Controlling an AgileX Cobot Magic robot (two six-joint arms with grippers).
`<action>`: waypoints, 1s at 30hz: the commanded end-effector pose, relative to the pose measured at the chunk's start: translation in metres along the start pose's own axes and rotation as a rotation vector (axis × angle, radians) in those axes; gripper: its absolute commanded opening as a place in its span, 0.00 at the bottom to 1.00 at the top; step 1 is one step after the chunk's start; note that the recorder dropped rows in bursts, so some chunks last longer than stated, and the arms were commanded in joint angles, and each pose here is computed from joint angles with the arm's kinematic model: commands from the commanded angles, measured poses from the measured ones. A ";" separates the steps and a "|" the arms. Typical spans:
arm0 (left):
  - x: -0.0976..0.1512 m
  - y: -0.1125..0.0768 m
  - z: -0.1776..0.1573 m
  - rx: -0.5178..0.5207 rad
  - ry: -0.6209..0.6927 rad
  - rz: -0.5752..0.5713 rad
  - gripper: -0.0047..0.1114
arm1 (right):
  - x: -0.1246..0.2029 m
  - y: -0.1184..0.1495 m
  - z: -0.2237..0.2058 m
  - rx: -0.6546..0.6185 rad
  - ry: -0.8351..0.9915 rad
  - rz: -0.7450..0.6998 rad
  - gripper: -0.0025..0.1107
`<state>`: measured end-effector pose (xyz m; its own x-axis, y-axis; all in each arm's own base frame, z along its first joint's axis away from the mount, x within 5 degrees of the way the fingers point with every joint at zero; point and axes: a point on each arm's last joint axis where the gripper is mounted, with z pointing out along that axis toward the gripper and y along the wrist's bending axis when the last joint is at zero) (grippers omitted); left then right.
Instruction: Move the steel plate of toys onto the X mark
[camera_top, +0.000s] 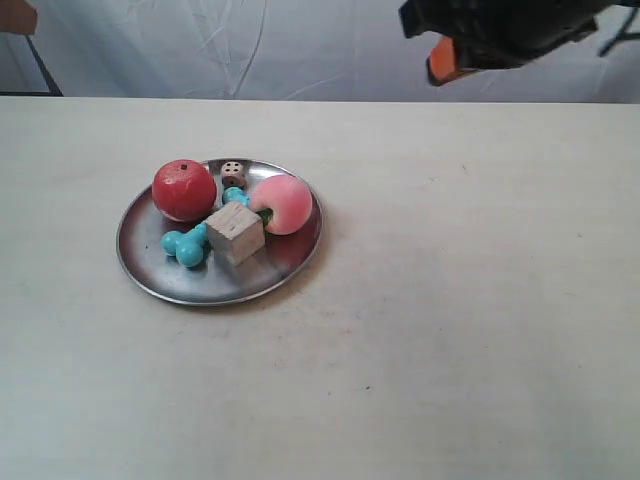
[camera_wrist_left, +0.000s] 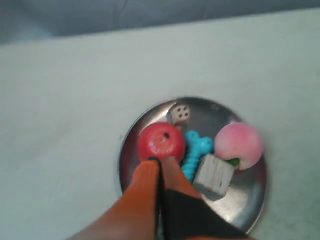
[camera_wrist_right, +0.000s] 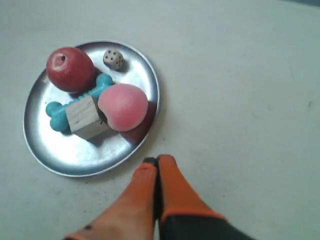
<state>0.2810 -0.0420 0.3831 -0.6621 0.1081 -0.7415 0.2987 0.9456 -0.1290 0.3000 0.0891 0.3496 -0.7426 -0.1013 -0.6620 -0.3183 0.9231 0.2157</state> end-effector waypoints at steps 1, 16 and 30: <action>0.047 -0.026 -0.048 0.007 -0.346 0.054 0.04 | 0.055 0.005 -0.035 0.041 -0.210 -0.039 0.02; 0.132 -0.024 -0.056 -0.070 -0.363 0.087 0.04 | 0.169 -0.004 -0.041 0.056 -0.286 -0.004 0.02; 0.132 -0.024 -0.056 -0.072 -0.367 0.090 0.04 | 0.172 0.002 -0.073 0.044 -0.428 -0.041 0.02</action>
<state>0.1488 -0.0329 0.3247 -0.3512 0.0845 -0.9325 0.2849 0.9583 -0.0205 0.1410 0.0500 0.2785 -0.4880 0.0188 -0.8727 -0.2904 0.9393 0.1826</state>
